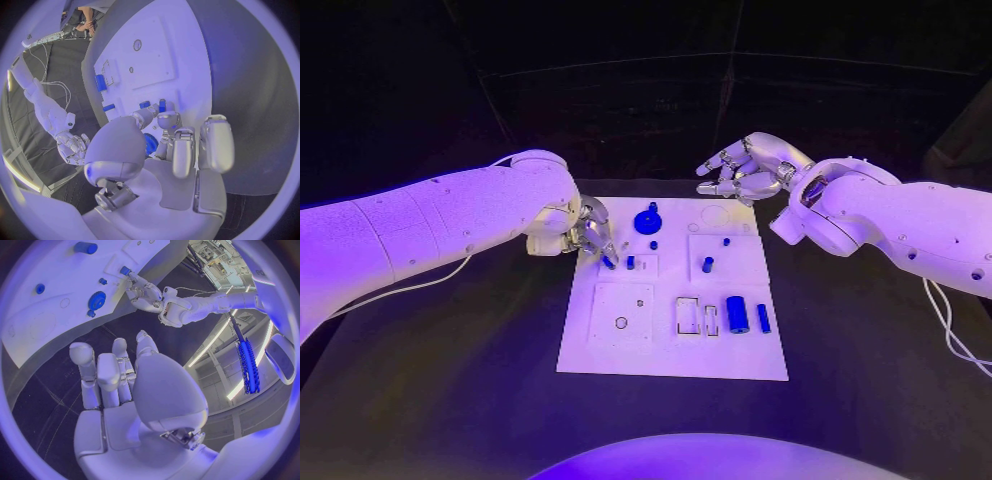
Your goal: Assemble the parts on the task board
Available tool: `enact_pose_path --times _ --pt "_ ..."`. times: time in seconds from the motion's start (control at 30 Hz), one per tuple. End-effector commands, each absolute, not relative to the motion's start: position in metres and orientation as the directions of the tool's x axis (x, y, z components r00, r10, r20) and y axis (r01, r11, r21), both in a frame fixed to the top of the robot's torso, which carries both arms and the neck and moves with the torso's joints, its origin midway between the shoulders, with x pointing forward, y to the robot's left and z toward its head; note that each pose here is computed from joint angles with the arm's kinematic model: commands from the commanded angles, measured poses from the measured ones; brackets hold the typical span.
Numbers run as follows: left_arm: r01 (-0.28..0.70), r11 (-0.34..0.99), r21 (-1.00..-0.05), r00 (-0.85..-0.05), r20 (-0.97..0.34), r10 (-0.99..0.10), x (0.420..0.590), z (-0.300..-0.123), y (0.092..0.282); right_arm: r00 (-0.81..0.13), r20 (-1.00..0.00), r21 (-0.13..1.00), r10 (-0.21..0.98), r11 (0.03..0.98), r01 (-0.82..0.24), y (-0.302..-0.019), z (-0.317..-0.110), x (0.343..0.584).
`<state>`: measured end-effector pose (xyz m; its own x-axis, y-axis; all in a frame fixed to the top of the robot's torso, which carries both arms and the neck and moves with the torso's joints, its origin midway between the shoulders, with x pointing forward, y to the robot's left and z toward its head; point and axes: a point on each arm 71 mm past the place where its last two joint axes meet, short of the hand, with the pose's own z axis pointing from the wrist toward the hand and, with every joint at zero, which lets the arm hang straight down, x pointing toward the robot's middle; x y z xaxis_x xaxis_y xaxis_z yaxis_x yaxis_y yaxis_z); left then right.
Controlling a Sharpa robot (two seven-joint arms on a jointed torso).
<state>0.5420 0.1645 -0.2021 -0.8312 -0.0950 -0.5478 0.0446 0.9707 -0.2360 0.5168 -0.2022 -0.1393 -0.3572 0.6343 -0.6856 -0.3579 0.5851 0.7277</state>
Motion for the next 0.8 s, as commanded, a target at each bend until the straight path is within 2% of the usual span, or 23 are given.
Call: enact_pose_path --times 0.03,0.8 --pt "0.038 0.968 -0.250 -0.823 -0.557 -0.111 0.5418 -0.2018 0.1624 -0.361 -0.686 0.727 0.632 0.579 -0.369 -0.2008 -0.1379 0.5165" --pt "0.037 0.975 -0.220 -0.819 -0.565 -0.096 0.5374 -0.2055 0.1631 -0.362 -0.686 0.727 0.631 0.579 -0.369 -0.2008 -0.1380 0.5165"
